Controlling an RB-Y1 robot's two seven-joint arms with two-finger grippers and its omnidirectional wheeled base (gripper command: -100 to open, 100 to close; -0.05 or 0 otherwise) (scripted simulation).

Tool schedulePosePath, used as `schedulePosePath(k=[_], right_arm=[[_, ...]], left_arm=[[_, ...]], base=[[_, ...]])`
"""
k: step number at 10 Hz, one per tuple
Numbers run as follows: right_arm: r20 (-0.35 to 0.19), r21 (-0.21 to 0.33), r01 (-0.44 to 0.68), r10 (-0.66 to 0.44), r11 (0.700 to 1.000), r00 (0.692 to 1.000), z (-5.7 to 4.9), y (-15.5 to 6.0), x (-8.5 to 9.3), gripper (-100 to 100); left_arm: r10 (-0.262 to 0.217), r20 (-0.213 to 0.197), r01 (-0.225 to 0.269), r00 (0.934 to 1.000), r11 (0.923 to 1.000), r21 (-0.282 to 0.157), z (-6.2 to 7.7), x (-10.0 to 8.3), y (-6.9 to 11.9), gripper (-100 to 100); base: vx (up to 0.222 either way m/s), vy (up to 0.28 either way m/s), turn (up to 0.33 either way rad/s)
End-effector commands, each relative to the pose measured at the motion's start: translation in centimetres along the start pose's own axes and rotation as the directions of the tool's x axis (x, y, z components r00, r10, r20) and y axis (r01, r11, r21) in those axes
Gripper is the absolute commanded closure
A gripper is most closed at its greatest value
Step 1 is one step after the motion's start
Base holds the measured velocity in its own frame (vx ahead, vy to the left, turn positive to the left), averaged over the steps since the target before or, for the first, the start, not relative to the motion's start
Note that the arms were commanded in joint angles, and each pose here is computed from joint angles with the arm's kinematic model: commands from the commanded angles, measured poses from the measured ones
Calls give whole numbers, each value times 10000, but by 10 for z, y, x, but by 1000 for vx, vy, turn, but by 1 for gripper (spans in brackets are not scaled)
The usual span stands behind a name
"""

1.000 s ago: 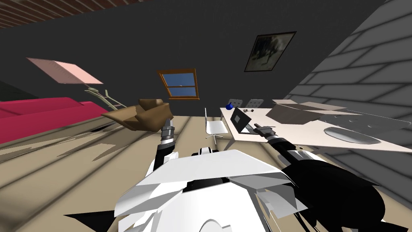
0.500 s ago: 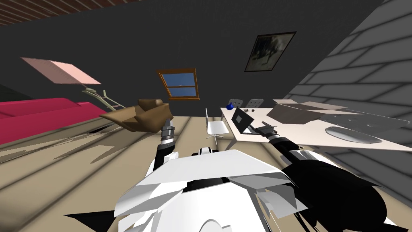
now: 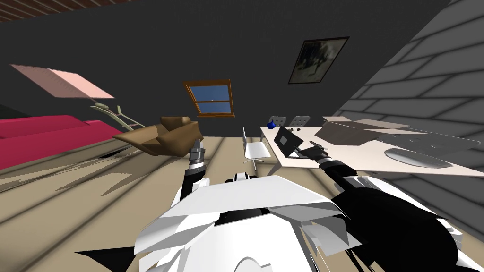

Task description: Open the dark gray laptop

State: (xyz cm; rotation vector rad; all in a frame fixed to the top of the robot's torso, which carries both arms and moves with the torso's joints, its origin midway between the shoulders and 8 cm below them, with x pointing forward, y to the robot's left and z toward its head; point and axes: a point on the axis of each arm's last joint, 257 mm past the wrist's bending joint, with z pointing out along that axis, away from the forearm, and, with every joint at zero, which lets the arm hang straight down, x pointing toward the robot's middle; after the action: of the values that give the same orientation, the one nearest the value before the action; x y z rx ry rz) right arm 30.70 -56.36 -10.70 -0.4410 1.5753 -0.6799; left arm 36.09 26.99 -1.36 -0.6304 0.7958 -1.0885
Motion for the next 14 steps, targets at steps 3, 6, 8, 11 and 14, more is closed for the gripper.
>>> schedulePosePath(k=[3, 6, 8, 11, 14], right_arm=[[-29, 3, 431, -431, 9991, 9991, -1, -2, -1, 100], [-44, 60, -1134, 1134, 9935, 9935, 3, -4, 6, 100], [-50, 96, -1905, 1905, 9816, 9817, 6, -6, 10, 100], [-53, 158, -3032, 3033, 9528, 9529, 9, -8, 16, 100], [1, 219, -3991, 3992, 9166, 9168, 14, -4, 23, 100]], left_arm=[[1, 0, -1, 10000, 10000, 1, 0, 0, 0, 0], [2, -1, -2, 10000, 10000, 1, 0, 0, 0, 0], [2, -1, -2, 10000, 10000, 1, 0, 0, 0, 0], [2, -1, -2, 10000, 10000, 1, 0, 0, 0, 0], [2, -1, -2, 10000, 10000, 0, 0, 0, 0, 0]], base=[[9, 12, -2], [-40, -74, 40], [-40, -73, 21], [-41, -68, 27], [-30, -55, 30]])
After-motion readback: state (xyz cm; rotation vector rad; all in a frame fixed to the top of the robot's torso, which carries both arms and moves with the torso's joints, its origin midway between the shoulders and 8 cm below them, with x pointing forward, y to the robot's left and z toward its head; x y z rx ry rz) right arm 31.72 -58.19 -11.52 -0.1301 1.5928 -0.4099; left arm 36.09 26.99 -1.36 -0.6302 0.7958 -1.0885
